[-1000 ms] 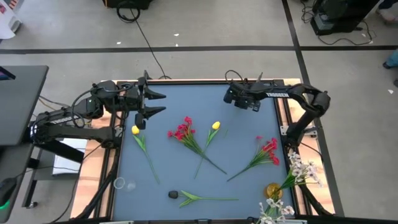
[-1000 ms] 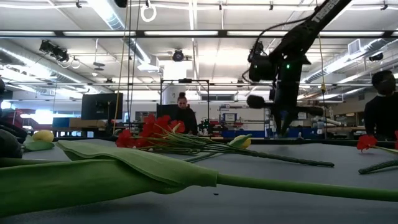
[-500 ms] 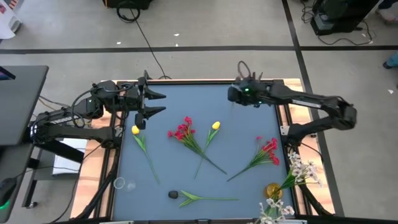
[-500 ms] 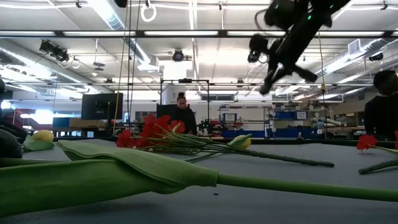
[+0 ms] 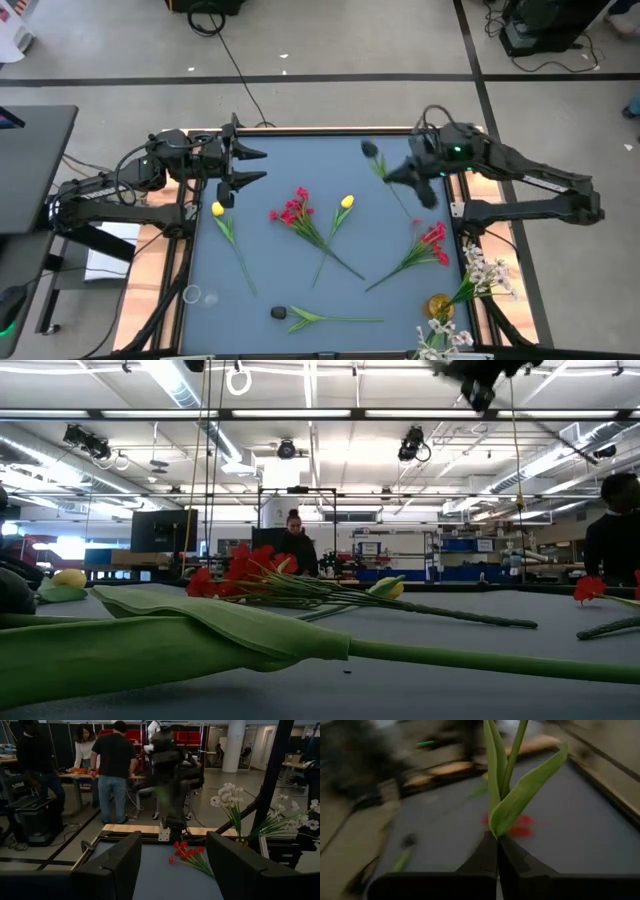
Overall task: Sort flowers into vase by color
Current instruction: Put the top black flower into the yellow flower vase
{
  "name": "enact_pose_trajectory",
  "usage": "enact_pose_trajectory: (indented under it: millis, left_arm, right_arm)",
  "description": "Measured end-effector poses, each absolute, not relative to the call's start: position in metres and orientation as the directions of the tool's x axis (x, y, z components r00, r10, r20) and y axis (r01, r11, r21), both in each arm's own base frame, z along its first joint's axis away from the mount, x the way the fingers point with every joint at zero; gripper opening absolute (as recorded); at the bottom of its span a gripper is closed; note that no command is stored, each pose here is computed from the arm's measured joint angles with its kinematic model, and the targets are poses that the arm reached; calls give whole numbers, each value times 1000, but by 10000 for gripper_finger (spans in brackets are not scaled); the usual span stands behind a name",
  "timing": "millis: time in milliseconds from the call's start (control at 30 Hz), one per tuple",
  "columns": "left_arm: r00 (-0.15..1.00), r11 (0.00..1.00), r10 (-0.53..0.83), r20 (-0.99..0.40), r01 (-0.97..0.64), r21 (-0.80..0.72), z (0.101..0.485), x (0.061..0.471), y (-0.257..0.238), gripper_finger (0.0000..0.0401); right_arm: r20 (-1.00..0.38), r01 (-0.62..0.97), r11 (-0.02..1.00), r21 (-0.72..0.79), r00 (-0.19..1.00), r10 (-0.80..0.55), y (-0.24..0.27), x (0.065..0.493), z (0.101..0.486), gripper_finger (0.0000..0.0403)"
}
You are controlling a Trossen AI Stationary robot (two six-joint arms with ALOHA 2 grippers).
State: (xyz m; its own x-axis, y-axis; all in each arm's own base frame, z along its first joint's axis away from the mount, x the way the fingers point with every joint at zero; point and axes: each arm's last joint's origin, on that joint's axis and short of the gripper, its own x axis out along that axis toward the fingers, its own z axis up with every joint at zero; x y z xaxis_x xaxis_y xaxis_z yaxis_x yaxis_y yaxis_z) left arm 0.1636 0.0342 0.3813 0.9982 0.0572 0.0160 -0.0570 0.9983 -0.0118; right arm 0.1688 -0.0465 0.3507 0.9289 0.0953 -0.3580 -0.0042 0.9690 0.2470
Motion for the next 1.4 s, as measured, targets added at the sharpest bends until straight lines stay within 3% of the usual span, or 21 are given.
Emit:
enact_pose_trajectory:
  millis: [200, 400, 533, 700, 967, 1400]
  left_arm:
    - [998, 998, 57, 16, -57, -12, 381, 164, 34, 226]
    - [998, 998, 57, 16, -57, -12, 381, 164, 34, 226]
    - [998, 998, 57, 16, -57, -12, 381, 164, 34, 226]
    - [998, 998, 58, 16, -57, -12, 381, 164, 34, 226]
    - [998, 998, 58, 16, -57, -12, 381, 164, 34, 226]
    - [998, 998, 57, 16, -57, -12, 381, 164, 34, 226]
  right_arm:
    - [-244, -343, 934, 103, 901, 358, -20, 144, 366, 6]
    - [-197, -544, 839, 23, 820, 537, 0, 125, 368, 3]
    - [-125, -594, 804, -19, 799, 588, 9, 120, 358, 1]
    - [64, -649, 759, -52, 757, 651, 20, 114, 346, 1]
    - [261, -764, 643, 52, 632, 730, 32, 102, 310, 0]
    - [301, -850, 523, 67, 517, 801, 51, 101, 263, 0]
